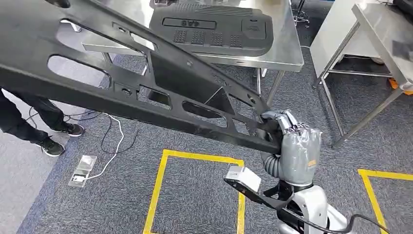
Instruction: Take the parts from the cabinet and place them on the table.
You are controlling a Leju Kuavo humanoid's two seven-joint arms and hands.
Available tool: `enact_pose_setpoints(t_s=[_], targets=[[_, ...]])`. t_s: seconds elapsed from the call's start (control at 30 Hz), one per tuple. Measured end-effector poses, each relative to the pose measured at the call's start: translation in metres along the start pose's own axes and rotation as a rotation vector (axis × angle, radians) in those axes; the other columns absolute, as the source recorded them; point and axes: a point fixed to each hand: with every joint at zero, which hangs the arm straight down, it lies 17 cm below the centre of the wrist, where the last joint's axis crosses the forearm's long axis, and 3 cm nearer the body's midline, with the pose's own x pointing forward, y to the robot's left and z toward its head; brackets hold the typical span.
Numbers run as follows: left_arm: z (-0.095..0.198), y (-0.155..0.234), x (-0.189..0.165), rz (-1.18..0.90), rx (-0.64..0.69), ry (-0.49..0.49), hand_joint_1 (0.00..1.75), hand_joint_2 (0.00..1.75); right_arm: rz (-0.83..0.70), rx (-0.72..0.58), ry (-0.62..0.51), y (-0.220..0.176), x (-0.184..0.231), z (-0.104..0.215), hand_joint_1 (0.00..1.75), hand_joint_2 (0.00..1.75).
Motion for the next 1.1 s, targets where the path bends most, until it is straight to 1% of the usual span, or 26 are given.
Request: enact_pose_setpoints(t_s=[0.43, 1.1], targets=[[-0.0002, -0.0066, 0.0022, 0.012, -0.033, 0.000, 0.00, 1.75, 0.040, -0.011, 0.001, -0.0038, -0.0047, 0.0023, 1.75, 1.75], [0.0001, -0.0082, 0.0022, 0.022, -0.042, 0.001, 0.00, 1.75, 0.067, -0.012, 0.005, -0.0041, -0.0066, 0.0026, 1.75, 1.75]])
